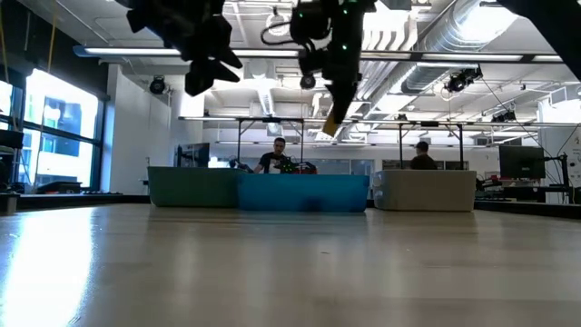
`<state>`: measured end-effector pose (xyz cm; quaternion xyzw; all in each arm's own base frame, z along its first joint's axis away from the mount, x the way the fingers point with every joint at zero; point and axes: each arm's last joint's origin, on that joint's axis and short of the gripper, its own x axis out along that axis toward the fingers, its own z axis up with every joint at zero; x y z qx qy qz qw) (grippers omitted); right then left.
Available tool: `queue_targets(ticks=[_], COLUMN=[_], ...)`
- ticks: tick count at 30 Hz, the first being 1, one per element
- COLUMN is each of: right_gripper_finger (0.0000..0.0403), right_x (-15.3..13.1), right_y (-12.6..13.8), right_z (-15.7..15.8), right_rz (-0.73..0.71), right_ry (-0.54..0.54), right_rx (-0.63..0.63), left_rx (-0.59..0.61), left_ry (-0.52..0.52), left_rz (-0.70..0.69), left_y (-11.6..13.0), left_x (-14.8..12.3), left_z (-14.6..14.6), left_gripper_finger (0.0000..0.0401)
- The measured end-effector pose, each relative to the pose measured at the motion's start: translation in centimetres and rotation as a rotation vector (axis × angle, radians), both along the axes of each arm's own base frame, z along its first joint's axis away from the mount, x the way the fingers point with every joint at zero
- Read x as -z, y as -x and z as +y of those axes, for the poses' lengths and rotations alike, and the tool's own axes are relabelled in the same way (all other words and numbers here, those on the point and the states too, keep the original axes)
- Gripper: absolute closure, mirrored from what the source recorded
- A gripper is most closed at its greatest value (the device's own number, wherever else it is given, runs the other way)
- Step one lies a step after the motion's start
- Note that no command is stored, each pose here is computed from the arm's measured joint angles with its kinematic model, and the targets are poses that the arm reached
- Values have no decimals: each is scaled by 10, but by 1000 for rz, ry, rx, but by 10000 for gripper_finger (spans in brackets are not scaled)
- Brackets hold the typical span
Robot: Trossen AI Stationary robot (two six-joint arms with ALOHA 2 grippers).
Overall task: Sort & place blocks by color
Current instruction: Put the yellow block into the white bin
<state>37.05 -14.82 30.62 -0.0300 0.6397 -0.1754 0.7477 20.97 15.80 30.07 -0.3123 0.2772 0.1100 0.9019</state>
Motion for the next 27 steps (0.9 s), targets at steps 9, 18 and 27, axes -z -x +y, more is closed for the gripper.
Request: queue_targets(ticks=[9,18,27], right_gripper_finger=[373,373,373], right_x=[2,37,73], right_y=[38,84,116], right_z=[-54,-91,-109], right_rz=[68,204,228], right_ry=[-48,-136,-261], right_rx=[267,440,503], left_rx=[-32,-42,-74], left_ry=[-51,-105,-142], left_rz=[-58,-117,-123], left_y=[2,0,-1], left_x=[-6,-12,-14], left_z=[10,14,16], left_gripper_finger=[284,284,284])
